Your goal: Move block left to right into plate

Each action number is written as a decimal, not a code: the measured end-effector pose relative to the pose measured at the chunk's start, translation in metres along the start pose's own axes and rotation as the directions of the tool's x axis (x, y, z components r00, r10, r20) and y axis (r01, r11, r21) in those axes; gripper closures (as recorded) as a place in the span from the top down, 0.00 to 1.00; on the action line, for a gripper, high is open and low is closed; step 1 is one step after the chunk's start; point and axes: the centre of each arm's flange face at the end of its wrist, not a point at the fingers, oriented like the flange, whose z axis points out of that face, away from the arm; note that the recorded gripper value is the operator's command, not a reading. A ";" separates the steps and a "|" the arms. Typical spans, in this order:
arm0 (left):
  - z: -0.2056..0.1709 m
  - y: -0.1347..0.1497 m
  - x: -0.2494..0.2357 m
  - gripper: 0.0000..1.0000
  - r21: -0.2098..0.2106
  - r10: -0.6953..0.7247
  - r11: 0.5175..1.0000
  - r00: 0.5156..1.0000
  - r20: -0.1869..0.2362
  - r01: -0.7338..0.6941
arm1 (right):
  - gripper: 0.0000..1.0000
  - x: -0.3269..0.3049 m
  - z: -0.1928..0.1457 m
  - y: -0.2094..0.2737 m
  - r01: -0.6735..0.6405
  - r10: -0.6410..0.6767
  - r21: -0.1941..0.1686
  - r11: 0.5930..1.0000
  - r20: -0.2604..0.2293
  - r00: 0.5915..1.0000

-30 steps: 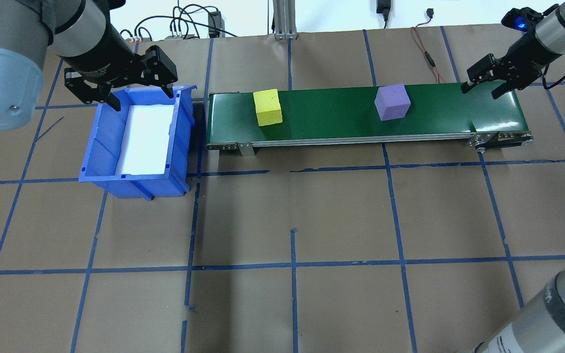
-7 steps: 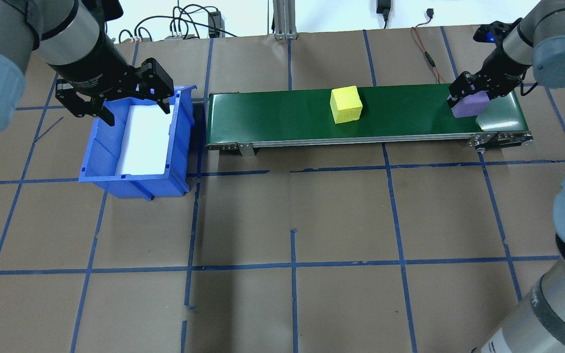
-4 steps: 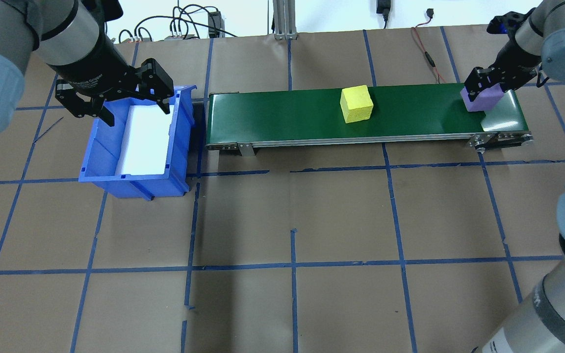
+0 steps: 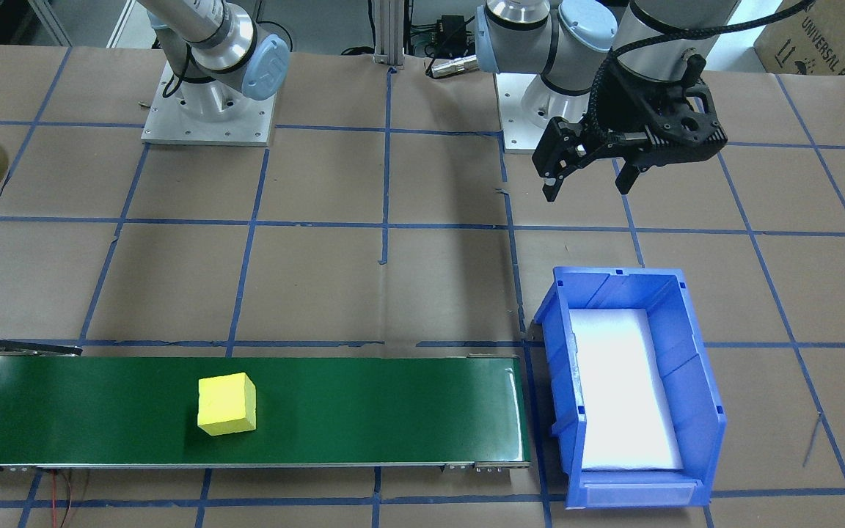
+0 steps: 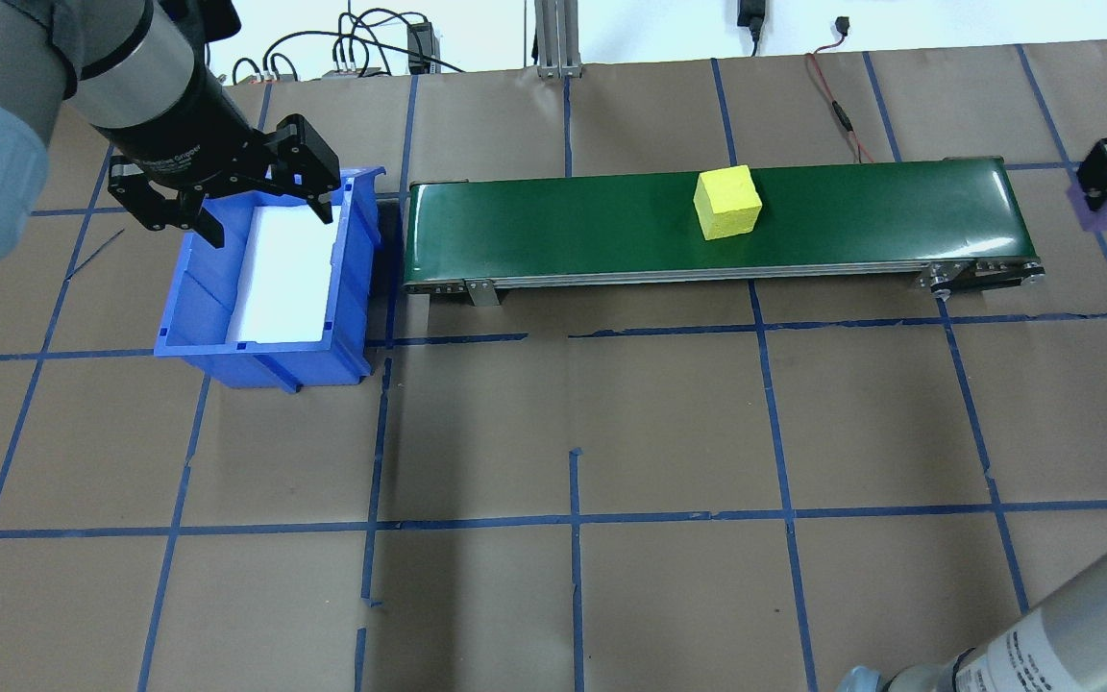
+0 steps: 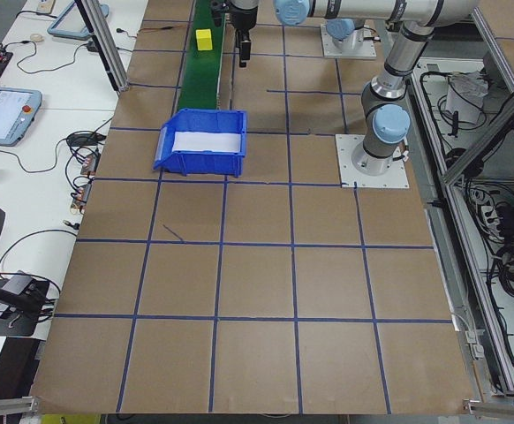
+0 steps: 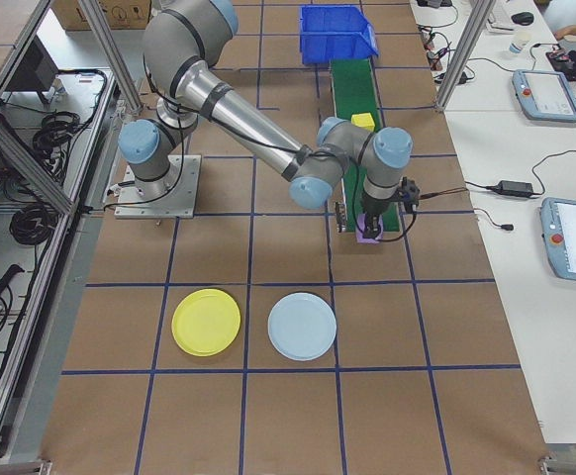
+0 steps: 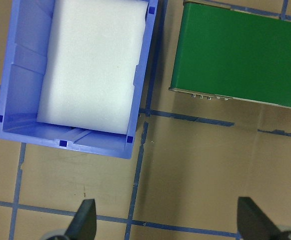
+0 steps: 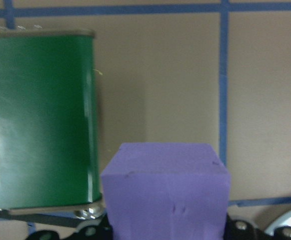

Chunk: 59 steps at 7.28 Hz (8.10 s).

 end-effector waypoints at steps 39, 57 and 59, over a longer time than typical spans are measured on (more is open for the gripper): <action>0.000 -0.001 -0.001 1.00 0.000 -0.003 1.000 1.000 0.000 0.003 | 0.39 0.134 -0.010 0.181 0.078 -0.076 -0.039 0.996 0.055 0.996; 0.001 -0.001 -0.002 1.00 -0.002 -0.003 1.000 1.000 0.001 0.003 | 1.00 -0.099 -0.165 0.132 -0.128 0.127 -0.091 0.988 -0.016 0.992; 0.000 -0.002 -0.004 1.00 -0.002 -0.007 1.000 1.000 0.003 0.007 | 1.00 -0.230 -0.194 0.127 -0.184 0.183 -0.087 0.979 -0.021 0.983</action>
